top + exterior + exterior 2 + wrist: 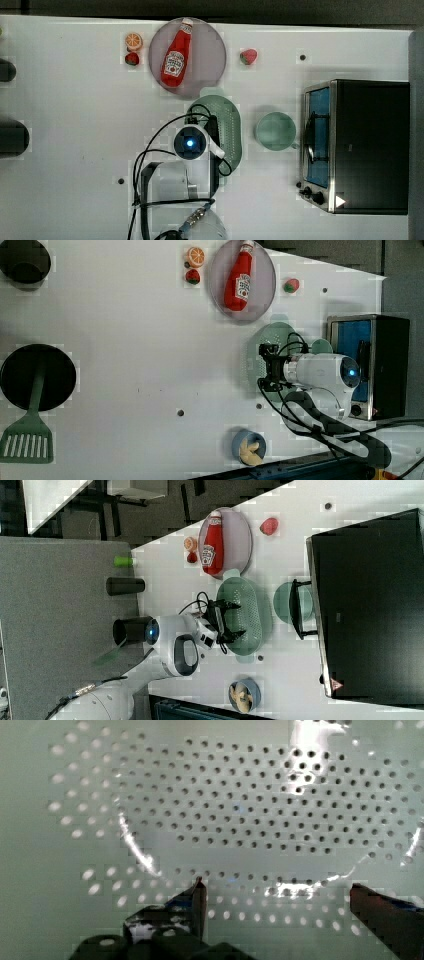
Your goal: Drag strainer right to left.
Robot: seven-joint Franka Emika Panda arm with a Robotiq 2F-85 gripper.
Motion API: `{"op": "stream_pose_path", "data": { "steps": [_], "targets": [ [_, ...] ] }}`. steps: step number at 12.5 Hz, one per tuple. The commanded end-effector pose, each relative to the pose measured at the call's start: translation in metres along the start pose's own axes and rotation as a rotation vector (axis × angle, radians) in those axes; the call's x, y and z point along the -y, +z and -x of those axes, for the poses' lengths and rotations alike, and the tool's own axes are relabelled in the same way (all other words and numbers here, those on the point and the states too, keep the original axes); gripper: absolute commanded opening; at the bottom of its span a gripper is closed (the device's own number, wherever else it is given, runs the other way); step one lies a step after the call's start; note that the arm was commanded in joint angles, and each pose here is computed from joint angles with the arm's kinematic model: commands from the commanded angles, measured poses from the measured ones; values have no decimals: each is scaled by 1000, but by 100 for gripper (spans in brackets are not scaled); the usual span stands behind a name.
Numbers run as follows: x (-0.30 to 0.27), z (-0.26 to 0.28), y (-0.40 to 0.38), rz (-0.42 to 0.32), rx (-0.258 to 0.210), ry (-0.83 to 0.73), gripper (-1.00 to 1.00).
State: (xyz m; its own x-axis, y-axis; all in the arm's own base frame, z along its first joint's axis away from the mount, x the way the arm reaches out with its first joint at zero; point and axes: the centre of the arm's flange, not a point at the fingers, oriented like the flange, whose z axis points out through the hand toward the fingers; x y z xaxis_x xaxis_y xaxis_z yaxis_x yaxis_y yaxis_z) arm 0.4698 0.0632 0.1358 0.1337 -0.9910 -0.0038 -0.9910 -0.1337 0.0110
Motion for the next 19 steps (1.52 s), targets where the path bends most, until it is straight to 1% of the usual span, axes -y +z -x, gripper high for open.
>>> {"op": "stream_pose_path", "data": {
  "steps": [1,4,7,10,14,16,19],
  "targets": [
    [10,38,-10,46,-2,-36,100],
    [9,55,-11,56,-6,-2,100],
    [10,82,-15,55,-10,49,100],
    [12,111,-19,70,-17,108,100],
    [16,149,-27,79,-15,130,100],
    [18,168,-30,78,-7,137,100],
    [18,191,-34,79,16,137,100]
  ]
}}
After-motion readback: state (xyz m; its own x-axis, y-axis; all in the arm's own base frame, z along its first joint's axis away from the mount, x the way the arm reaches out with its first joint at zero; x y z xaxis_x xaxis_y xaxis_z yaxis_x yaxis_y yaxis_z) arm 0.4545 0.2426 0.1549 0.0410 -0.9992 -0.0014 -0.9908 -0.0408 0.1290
